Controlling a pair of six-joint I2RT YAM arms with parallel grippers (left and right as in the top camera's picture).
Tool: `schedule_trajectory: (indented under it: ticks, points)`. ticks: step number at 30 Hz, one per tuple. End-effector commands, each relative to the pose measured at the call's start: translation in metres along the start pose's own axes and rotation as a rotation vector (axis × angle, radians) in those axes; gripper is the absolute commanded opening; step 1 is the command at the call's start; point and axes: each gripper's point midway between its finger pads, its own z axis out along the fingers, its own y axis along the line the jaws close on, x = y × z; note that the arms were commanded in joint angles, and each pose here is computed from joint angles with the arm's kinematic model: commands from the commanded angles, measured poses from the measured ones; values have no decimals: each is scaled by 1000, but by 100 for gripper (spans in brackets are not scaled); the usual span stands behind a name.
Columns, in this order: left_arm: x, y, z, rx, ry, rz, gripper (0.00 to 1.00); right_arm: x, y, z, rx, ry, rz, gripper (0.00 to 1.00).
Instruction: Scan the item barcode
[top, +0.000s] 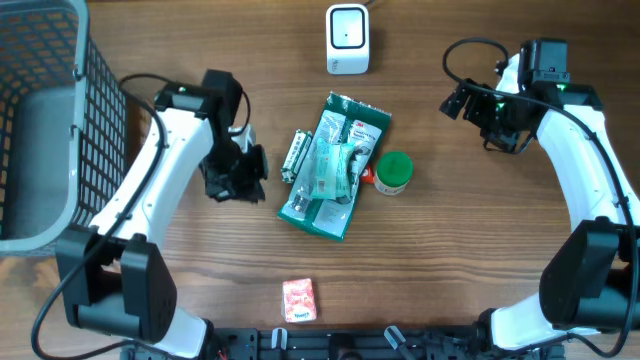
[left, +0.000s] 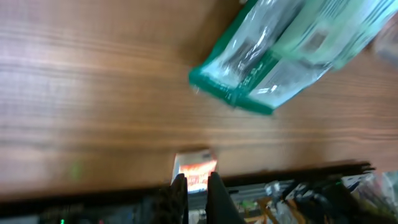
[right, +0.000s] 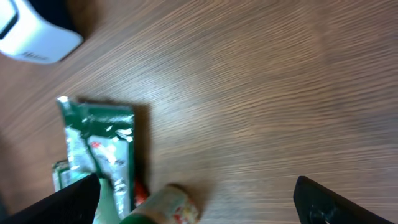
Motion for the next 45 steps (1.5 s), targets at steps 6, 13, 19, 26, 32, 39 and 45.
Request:
schedule_trajectory:
  ticks: [6,13,19,26,32,39,45]
  points:
    - [91,-5,21,-208,-96,-66,23,-5,-11,2,62,-24,-19,100]
    - [139,-7,72,-276,-118,-16,85,-5,-11,2,62,-24,-19,100]
    - [149,4,121,-276,-138,-36,81,-5,-11,2,62,-24,-19,100]
    - [142,10,151,-220,-157,-42,80,-5,-11,2,62,-24,-19,100]
    - [139,4,155,-189,-162,-17,70,-5,-11,2,62,-24,-19,100]
    - [140,6,164,-187,-146,-19,62,-5,-11,2,62,-24,-19,100]
    - [139,5,163,-186,-148,-16,52,-5,-11,2,62,-24,-19,100]
